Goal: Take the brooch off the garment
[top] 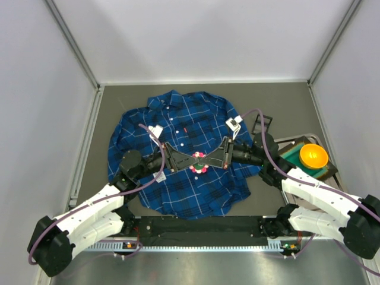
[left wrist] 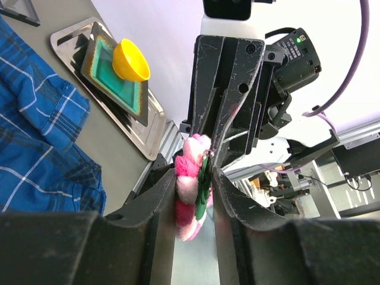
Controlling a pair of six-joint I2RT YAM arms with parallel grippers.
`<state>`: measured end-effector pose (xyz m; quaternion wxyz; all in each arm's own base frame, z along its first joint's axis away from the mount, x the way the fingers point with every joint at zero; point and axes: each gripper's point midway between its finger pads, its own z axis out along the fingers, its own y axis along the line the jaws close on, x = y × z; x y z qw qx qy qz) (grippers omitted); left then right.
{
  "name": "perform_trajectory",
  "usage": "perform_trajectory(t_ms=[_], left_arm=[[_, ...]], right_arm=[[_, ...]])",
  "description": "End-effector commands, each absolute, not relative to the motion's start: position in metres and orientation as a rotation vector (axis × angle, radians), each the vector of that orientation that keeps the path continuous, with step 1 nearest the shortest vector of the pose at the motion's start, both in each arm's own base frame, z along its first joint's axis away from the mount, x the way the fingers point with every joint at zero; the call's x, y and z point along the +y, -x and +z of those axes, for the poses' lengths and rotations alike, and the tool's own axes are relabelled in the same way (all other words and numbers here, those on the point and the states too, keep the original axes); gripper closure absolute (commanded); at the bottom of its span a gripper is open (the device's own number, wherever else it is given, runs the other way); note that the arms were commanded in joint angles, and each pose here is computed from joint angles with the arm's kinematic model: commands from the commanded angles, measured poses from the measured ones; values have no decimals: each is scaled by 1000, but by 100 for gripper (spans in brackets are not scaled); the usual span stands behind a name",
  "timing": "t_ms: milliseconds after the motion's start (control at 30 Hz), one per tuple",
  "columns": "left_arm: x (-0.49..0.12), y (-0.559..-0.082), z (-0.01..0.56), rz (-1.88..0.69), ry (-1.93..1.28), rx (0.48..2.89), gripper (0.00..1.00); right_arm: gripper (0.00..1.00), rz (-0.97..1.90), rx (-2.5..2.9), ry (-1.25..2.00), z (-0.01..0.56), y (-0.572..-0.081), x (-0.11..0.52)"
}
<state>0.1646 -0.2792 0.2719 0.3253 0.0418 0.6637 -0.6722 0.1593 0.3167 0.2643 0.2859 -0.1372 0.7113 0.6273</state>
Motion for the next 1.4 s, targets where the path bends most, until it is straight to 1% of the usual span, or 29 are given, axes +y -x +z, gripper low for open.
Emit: perform_trajectory(t_ms=[0, 333, 400, 433, 533, 700, 833, 1000, 1067, 1133, 1200, 1233, 1267, 1300, 1333, 1367], left_arm=[[-281, -161, 295, -1787, -175, 1652, 65], [-278, -159, 294, -1776, -175, 1665, 58], [-277, -160, 288, -1763, -155, 1691, 50], [-274, -160, 289, -1762, -152, 1686, 40], [-268, -157, 285, -1761, -141, 1689, 32], [-255, -154, 281, -1734, -112, 1689, 28], [-255, -156, 271, -1732, -96, 1729, 28], [-261, -163, 267, -1743, -86, 1767, 36], [-264, -160, 272, -1785, -110, 1751, 38], [-266, -160, 272, -1803, -113, 1749, 50], [-266, -159, 274, -1812, -118, 1738, 57], [-266, -159, 275, -1812, -119, 1732, 64], [-265, -159, 276, -1812, -120, 1729, 67], [-265, -157, 277, -1817, -131, 1722, 73], [-265, -157, 279, -1821, -135, 1718, 84], [-265, -157, 280, -1828, -131, 1719, 90]], right_arm=[[100, 1691, 1815, 450, 285, -151, 323], [100, 1688, 1817, 451, 285, -151, 323], [100, 1679, 1820, 445, 285, -152, 323], [100, 1678, 1818, 442, 285, -152, 322], [100, 1667, 1821, 433, 284, -153, 321], [100, 1655, 1827, 425, 283, -154, 320], [100, 1674, 1815, 424, 287, -153, 321], [100, 1703, 1784, 449, 295, -149, 322], [100, 1707, 1775, 454, 296, -149, 322], [100, 1716, 1773, 459, 297, -148, 322], [100, 1716, 1772, 462, 298, -147, 322], [100, 1710, 1771, 462, 298, -149, 322], [100, 1705, 1776, 463, 298, -149, 322], [100, 1698, 1789, 464, 296, -149, 322], [100, 1684, 1801, 470, 294, -151, 323], [100, 1669, 1821, 477, 290, -152, 324]])
